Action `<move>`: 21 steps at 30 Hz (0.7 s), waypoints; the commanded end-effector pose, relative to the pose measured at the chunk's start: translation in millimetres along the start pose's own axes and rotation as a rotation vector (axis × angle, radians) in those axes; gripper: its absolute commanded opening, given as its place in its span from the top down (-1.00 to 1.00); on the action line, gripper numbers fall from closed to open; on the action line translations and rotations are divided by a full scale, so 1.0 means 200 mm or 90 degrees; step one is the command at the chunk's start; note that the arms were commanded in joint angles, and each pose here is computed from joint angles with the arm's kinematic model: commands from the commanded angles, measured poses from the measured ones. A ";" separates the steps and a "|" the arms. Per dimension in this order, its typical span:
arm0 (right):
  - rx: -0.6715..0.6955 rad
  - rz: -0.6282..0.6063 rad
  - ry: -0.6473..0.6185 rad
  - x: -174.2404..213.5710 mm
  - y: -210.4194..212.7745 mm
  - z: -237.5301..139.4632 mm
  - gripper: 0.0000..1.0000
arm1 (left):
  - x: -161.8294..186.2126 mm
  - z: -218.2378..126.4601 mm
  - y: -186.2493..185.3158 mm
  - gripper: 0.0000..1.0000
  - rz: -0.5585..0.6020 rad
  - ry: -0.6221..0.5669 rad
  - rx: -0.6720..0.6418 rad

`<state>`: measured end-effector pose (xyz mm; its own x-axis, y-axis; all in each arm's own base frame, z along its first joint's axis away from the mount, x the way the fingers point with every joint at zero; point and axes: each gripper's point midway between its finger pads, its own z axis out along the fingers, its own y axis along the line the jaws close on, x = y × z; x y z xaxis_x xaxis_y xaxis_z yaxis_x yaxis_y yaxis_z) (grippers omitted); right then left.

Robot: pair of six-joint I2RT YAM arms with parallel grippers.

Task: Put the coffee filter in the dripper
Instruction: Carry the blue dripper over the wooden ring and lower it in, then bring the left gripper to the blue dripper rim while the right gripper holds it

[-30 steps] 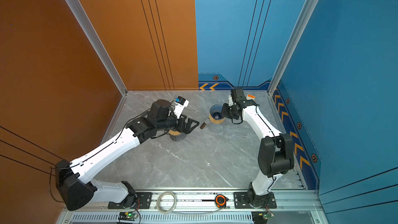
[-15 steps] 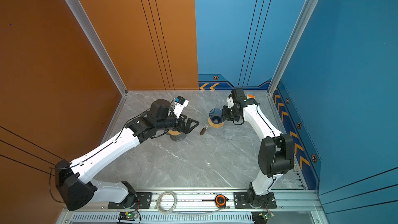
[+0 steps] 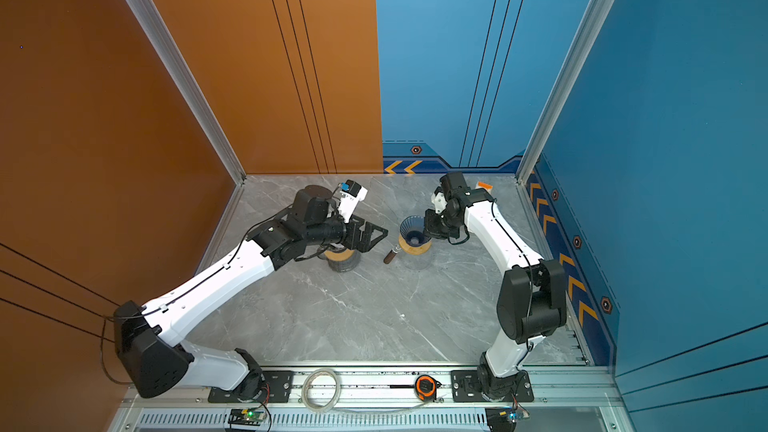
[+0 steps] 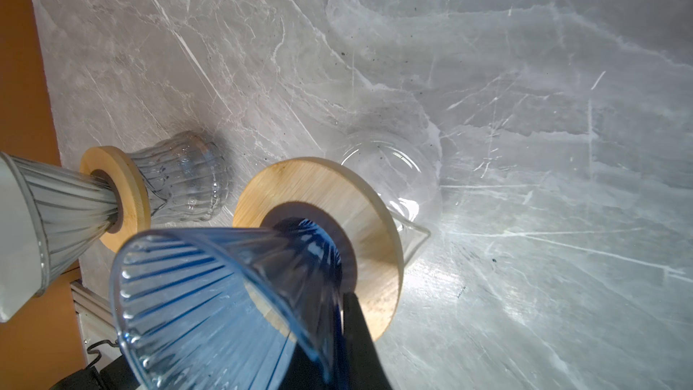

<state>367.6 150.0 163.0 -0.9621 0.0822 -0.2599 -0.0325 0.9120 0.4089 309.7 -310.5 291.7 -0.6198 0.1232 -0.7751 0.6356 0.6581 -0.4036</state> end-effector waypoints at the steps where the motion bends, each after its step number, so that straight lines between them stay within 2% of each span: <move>1: 0.013 0.009 -0.025 0.01 0.02 -0.09 0.74 | -0.05 0.01 -0.05 -0.96 0.000 0.002 0.017; 5: 0.011 0.006 -0.052 -0.03 0.04 -0.15 0.62 | -0.09 0.04 -0.07 -0.96 0.003 0.009 0.018; 9: 0.010 0.002 -0.072 -0.06 0.05 -0.20 0.35 | -0.11 0.09 -0.07 -0.97 0.001 0.019 0.009; 12: 0.015 -0.004 -0.086 -0.06 0.04 -0.23 0.25 | -0.10 0.13 -0.07 -0.99 -0.002 0.035 -0.004; 15: 0.029 -0.010 -0.098 -0.06 0.02 -0.25 0.24 | -0.07 0.19 -0.04 -0.97 -0.015 0.061 -0.026; 21: 0.045 -0.011 -0.098 -0.04 -0.02 -0.26 0.33 | -0.01 0.31 0.01 -0.77 -0.061 0.102 -0.045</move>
<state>366.3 135.2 207.0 -0.9133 0.1266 -0.3872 -0.0312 0.9260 0.3763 339.9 -354.8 271.7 -0.7047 0.1744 -0.6877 0.5834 0.6940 -0.4218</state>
